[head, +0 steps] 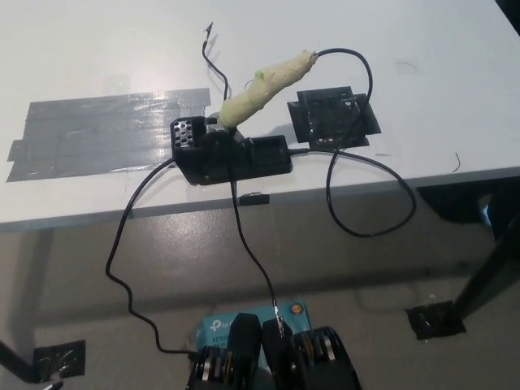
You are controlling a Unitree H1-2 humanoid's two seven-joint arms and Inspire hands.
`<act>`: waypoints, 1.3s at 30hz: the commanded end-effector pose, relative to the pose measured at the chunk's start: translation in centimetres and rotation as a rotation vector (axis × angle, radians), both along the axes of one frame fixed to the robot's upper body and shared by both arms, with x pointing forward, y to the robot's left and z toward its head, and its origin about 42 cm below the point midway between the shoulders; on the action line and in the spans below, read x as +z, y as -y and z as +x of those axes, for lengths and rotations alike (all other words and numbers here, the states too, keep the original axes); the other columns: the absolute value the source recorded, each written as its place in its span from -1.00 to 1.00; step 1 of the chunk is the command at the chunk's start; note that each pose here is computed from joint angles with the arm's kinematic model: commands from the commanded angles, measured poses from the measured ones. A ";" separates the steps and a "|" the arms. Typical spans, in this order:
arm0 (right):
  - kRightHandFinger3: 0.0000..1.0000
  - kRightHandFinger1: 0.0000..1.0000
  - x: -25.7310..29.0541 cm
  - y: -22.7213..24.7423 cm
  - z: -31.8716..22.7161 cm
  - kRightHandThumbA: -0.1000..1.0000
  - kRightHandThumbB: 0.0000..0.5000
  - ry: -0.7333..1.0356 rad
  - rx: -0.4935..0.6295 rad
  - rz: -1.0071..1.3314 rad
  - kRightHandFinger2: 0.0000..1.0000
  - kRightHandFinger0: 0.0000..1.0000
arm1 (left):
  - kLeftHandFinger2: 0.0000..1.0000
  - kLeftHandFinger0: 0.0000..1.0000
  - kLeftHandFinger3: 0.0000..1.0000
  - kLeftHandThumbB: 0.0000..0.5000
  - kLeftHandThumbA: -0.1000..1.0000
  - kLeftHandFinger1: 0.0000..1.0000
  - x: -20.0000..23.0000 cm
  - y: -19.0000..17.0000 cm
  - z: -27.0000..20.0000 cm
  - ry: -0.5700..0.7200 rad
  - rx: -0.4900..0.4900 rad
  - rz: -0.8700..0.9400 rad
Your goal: The robot uses its right hand to grab the soldering gun kept on the middle of the table and pulls it out of its base and keep it on the right side of the base
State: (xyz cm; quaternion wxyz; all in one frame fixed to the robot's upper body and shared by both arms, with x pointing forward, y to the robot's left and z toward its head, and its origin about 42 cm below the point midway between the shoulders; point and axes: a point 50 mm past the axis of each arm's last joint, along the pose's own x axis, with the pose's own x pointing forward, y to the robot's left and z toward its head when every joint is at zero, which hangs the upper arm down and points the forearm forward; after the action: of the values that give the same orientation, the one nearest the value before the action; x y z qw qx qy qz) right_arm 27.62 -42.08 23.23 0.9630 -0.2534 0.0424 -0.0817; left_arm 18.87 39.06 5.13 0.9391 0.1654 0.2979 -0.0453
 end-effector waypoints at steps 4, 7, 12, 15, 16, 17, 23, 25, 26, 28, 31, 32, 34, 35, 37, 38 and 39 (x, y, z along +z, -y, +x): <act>1.00 1.00 13.5 -5.5 7.2 0.24 0.07 0.428 0.012 -0.179 1.00 1.00 | 0.85 0.45 1.00 -0.38 0.23 0.29 0.7 -0.2 -0.1 -0.005 -0.008 0.011; 1.00 1.00 15.9 -7.8 9.3 0.08 0.01 0.500 0.012 -0.162 1.00 1.00 | 0.88 0.51 1.00 -0.35 0.26 0.34 0.6 0.1 0.0 -0.007 -0.019 0.006; 1.00 1.00 18.8 -15.7 15.1 -0.05 0.11 0.485 0.169 -0.261 1.00 1.00 | 0.90 0.51 1.00 -0.33 0.30 0.35 0.7 0.2 0.1 -0.013 -0.038 0.012; 1.00 1.00 18.4 -18.6 17.4 -0.11 0.11 0.398 0.257 -0.373 1.00 1.00 | 0.88 0.48 1.00 -0.39 0.26 0.33 0.8 0.2 0.4 -0.017 -0.044 0.016; 1.00 1.00 18.2 -19.4 18.0 -0.09 0.15 0.373 0.288 -0.406 1.00 1.00 | 0.88 0.49 1.00 -0.35 0.27 0.34 0.7 0.2 0.4 -0.027 -0.039 0.009; 1.00 1.00 18.1 -20.0 18.4 0.00 0.20 0.352 0.307 -0.451 1.00 1.00 | 0.90 0.53 1.00 -0.36 0.27 0.38 0.7 0.2 0.4 -0.027 -0.040 0.008; 1.00 1.00 17.3 -23.3 21.1 -0.09 0.22 0.310 0.431 -0.715 1.00 1.00 | 0.91 0.66 1.00 -0.38 0.28 0.45 1.1 -0.1 0.4 -0.031 -0.043 0.019; 1.00 1.00 17.6 -24.0 21.6 -0.05 0.22 0.316 0.458 -0.769 1.00 1.00 | 0.93 0.57 1.00 -0.41 0.27 0.42 1.1 -0.1 0.4 -0.028 -0.050 0.020; 1.00 1.00 17.9 -24.8 21.8 -0.08 0.14 0.306 0.481 -0.801 1.00 1.00 | 0.93 0.54 1.00 -0.38 0.27 0.41 1.2 -0.1 0.4 -0.029 -0.054 0.022; 1.00 1.00 18.3 -25.7 22.0 -0.13 0.19 0.335 0.508 -0.854 1.00 1.00 | 0.94 0.63 1.00 -0.33 0.29 0.50 1.2 0.0 0.3 -0.036 -0.057 0.023; 1.00 1.00 19.0 -26.7 22.4 -0.09 0.08 0.367 0.532 -0.938 1.00 1.00 | 0.99 0.62 1.00 -0.29 0.32 0.52 1.3 0.0 0.5 -0.042 -0.062 0.030; 1.00 1.00 19.4 -27.3 22.5 -0.05 0.04 0.376 0.545 -0.973 1.00 1.00 | 0.99 0.62 1.00 -0.30 0.32 0.52 1.4 0.0 0.6 -0.042 -0.064 0.033; 1.00 1.00 19.8 -27.9 22.6 -0.02 0.04 0.409 0.561 -1.035 1.00 1.00 | 1.00 0.64 1.00 -0.31 0.29 0.54 1.5 -0.1 0.6 -0.045 -0.063 0.034; 1.00 1.00 20.0 -28.7 22.5 -0.07 0.10 0.444 0.591 -1.072 1.00 1.00 | 0.98 0.63 1.00 -0.31 0.28 0.53 1.5 -0.1 0.6 -0.042 -0.064 0.033; 1.00 1.00 20.0 -28.9 22.6 -0.10 0.09 0.455 0.604 -1.085 1.00 1.00 | 0.97 0.62 1.00 -0.31 0.28 0.53 1.5 0.0 0.5 -0.043 -0.065 0.032; 1.00 1.00 20.1 -30.0 22.4 -0.14 0.08 0.459 0.641 -1.113 1.00 1.00 | 0.99 0.71 1.00 -0.30 0.29 0.56 1.6 0.1 0.5 -0.047 -0.066 0.027; 1.00 1.00 20.2 -30.4 22.3 -0.15 0.07 0.469 0.653 -1.135 1.00 1.00 | 1.00 0.75 1.00 -0.29 0.31 0.59 1.6 0.1 0.5 -0.051 -0.067 0.031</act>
State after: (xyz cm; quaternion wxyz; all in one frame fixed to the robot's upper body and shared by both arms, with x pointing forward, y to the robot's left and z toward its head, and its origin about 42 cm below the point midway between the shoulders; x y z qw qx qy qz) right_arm 50.36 -13.44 39.75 0.7114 -0.6513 -0.2193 0.1471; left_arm 19.49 38.37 5.85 0.9315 0.1726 0.3128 -0.0689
